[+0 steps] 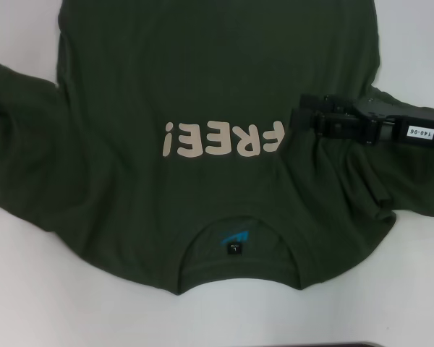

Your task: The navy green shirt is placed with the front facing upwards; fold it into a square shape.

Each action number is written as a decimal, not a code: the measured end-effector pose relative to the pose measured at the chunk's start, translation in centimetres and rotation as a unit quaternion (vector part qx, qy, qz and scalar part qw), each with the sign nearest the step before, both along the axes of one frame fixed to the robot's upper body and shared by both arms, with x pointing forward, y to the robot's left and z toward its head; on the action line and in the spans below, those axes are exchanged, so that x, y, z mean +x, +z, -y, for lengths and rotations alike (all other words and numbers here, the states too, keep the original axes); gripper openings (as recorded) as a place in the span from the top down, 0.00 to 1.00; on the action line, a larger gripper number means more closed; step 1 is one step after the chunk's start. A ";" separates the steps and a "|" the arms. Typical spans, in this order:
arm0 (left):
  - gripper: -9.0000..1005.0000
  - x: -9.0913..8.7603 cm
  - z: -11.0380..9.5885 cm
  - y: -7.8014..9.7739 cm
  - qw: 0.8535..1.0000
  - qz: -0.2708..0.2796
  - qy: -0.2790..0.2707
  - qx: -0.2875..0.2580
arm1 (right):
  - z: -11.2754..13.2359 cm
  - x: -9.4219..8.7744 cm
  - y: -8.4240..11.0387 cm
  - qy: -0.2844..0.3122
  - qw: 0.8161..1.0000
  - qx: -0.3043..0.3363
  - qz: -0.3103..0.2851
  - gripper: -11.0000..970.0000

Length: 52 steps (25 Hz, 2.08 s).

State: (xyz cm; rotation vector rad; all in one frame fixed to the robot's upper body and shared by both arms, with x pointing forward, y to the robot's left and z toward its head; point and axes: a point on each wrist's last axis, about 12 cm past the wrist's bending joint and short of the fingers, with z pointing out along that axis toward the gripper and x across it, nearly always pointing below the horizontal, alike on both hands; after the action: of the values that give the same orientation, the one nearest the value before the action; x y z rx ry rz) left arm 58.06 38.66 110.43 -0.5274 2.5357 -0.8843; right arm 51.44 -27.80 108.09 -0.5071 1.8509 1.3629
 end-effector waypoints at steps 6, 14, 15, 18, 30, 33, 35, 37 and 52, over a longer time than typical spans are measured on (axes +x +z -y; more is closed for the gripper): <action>0.99 1.0 -0.9 1.3 1.000 0.016 0.007 0.016 | 0.0 0.1 0.0 0.000 1.000 0.000 -0.001 0.03; 0.99 1.2 -1.4 1.8 0.999 0.011 0.018 0.026 | 0.0 0.1 0.1 -0.001 1.000 0.001 -0.005 0.03; 0.99 1.2 -1.4 1.9 1.000 0.011 0.016 0.024 | 0.0 0.1 0.1 -0.001 1.000 0.001 -0.005 0.03; 0.99 1.0 -0.6 2.1 1.000 0.005 0.002 0.000 | 0.0 0.2 0.1 0.000 1.000 0.001 -0.005 0.03; 0.98 1.4 5.7 1.8 0.995 0.001 -0.059 -0.082 | 0.0 0.4 0.0 -0.004 1.000 -0.006 -0.005 0.03; 0.98 1.8 7.3 1.8 0.993 0.002 -0.069 -0.092 | 0.1 0.3 0.0 -0.004 1.000 -0.007 -0.006 0.03; 0.98 2.2 8.2 1.8 0.993 0.005 -0.074 -0.094 | 0.1 0.2 -0.1 -0.004 1.000 -0.008 -0.007 0.04; 0.99 2.6 9.1 1.7 0.993 0.010 -0.075 -0.092 | 0.1 0.2 -0.1 -0.005 1.000 -0.007 -0.008 0.04; 0.94 3.4 13.1 -0.3 0.993 0.027 -0.088 -0.070 | 0.2 -0.3 -0.6 -0.006 1.000 -0.009 -0.018 0.04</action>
State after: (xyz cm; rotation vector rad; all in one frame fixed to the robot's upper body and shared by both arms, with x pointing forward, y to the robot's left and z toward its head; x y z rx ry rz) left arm 61.49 25.54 110.15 -0.3200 2.5118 -1.1306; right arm 51.19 -28.02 107.52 -0.4836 1.8929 1.3579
